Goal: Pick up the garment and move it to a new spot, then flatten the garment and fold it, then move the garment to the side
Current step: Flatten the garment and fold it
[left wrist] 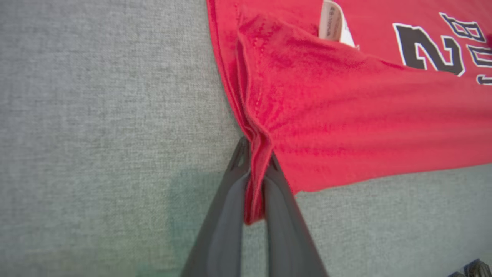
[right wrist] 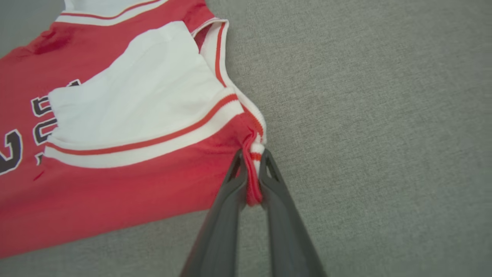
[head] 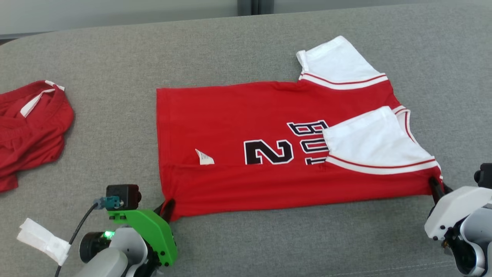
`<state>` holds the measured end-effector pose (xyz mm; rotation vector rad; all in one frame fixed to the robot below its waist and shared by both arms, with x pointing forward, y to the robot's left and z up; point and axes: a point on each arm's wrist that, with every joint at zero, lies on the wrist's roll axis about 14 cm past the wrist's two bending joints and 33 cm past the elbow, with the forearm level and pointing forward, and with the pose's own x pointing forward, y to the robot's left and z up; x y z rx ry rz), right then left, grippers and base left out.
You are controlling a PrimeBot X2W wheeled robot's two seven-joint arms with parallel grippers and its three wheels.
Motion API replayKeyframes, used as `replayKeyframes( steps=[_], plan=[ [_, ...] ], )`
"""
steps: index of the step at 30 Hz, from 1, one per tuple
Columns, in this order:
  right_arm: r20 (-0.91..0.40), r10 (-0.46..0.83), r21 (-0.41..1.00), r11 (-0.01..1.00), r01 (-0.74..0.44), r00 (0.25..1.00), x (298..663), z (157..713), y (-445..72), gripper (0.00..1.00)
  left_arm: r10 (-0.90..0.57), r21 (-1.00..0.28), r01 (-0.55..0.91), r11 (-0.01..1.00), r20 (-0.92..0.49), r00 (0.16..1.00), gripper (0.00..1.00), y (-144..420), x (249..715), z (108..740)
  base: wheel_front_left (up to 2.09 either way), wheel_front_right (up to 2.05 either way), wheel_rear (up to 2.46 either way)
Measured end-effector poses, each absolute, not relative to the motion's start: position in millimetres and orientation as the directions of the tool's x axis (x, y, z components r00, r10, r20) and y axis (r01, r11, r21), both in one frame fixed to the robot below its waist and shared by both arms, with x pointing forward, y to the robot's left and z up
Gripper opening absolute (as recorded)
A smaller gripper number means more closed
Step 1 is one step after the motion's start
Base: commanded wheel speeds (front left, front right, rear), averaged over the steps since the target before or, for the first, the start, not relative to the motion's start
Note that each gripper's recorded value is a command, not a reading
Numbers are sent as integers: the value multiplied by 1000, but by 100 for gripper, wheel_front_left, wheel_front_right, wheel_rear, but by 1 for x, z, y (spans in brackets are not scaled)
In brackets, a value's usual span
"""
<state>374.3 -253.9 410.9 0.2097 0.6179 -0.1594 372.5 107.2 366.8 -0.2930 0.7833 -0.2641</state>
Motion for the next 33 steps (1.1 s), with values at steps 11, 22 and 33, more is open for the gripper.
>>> replayKeyframes(
  steps=[11, 22, 33],
  plan=[
    [-628, -46, 213, 950, 229, 777, 350, 396, -247, 100, -311, -342, 90, 935, -675, 669, 100, 114, 359, 369, 0, 0, 0],
    [-442, 30, 114, 993, 23, 896, 453, 485, -226, 100, -287, -318, 120, 940, -553, 783, 100, 124, 431, 418, 0, 0, 0],
    [-459, 144, 47, 989, -138, 877, 559, 503, -198, 100, -278, -225, 177, 958, -584, 762, 100, 118, 524, 414, 0, 0, 0]
  ],
)
